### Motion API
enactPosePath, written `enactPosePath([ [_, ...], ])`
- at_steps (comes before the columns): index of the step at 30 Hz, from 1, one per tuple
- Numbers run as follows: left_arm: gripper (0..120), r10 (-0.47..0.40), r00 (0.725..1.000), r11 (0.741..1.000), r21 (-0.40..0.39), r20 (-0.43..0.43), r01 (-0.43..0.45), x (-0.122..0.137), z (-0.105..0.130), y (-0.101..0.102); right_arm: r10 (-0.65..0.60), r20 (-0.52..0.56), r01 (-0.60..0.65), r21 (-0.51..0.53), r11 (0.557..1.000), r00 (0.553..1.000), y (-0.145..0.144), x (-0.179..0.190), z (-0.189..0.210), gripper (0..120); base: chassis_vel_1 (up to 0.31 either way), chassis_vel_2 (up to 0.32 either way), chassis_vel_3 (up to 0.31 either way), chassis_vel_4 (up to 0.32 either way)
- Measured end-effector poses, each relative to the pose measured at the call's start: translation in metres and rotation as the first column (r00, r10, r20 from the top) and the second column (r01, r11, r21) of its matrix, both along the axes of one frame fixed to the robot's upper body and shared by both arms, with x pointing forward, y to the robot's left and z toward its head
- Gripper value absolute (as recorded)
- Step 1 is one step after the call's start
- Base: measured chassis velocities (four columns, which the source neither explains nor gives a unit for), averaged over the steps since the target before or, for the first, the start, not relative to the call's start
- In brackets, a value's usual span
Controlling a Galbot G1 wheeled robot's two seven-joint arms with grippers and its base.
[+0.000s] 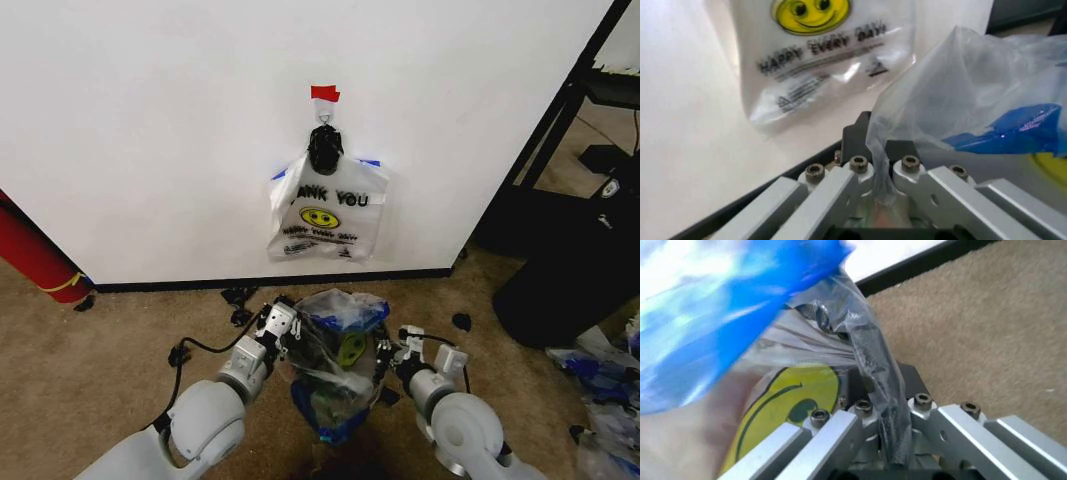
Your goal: Pick up the garbage bag from the wall and place it over the trash bin.
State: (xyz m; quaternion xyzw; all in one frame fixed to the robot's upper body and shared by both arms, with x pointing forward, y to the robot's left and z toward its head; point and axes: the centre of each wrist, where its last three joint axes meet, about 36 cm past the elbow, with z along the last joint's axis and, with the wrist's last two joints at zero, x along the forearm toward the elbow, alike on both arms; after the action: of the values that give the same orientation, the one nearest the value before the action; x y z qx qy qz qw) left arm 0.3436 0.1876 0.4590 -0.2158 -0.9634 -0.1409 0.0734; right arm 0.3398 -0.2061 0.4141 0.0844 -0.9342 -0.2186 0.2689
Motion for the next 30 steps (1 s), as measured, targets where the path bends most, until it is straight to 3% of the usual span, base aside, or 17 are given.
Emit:
enactPosePath([
  [4, 0, 0.022, 1.000, 1.000, 0.022, 0.004, -0.023, 0.005, -0.004, 0.009, 0.024, 0.030, -0.024, -0.008, 1.000, 0.999, -0.010, -0.001, 0.004, 0, 0.000, 0.000, 0.000, 0.000],
  [8, 0, 0.057, 0.998, 0.997, 0.052, 0.003, -0.057, 0.016, -0.019, 0.021, 0.138, 0.092, -0.138, -0.002, 0.990, 0.986, -0.026, -0.002, 0.007, 0, 0.000, 0.000, 0.000, 0.000],
  [14, 0, 0.026, 1.000, 0.999, 0.035, -0.001, -0.026, 0.022, -0.034, 0.028, 0.225, 0.168, -0.234, 0.039, 0.971, 0.960, -0.038, 0.003, 0.008, 0, 0.000, 0.000, 0.000, 0.000],
  [16, 8, -0.051, 0.999, 0.999, -0.003, -0.001, 0.051, 0.020, -0.039, 0.030, 0.232, 0.213, -0.251, 0.065, 0.966, 0.949, -0.040, 0.008, 0.005, 0, 0.000, 0.000, 0.000, 0.000],
  [22, 26, -0.149, 0.986, 0.986, -0.067, 0.067, 0.154, 0.015, -0.046, 0.039, 0.201, 0.215, -0.220, 0.065, 0.973, 0.956, -0.038, 0.013, -0.009, 0, 0.000, 0.000, 0.000, 0.000],
  [26, 41, -0.212, 0.963, 0.974, -0.045, 0.167, 0.222, 0.015, -0.054, 0.055, 0.145, 0.191, -0.156, 0.048, 0.987, 0.971, -0.042, 0.020, -0.020, 0, 0.000, 0.000, 0.000, 0.000],
  [30, 58, -0.220, 0.948, 0.974, -0.012, 0.232, 0.228, 0.020, -0.059, 0.068, 0.125, 0.177, -0.129, 0.012, 0.992, 0.976, -0.049, 0.023, -0.031, 0, 0.000, 0.000, 0.000, 0.000],
])
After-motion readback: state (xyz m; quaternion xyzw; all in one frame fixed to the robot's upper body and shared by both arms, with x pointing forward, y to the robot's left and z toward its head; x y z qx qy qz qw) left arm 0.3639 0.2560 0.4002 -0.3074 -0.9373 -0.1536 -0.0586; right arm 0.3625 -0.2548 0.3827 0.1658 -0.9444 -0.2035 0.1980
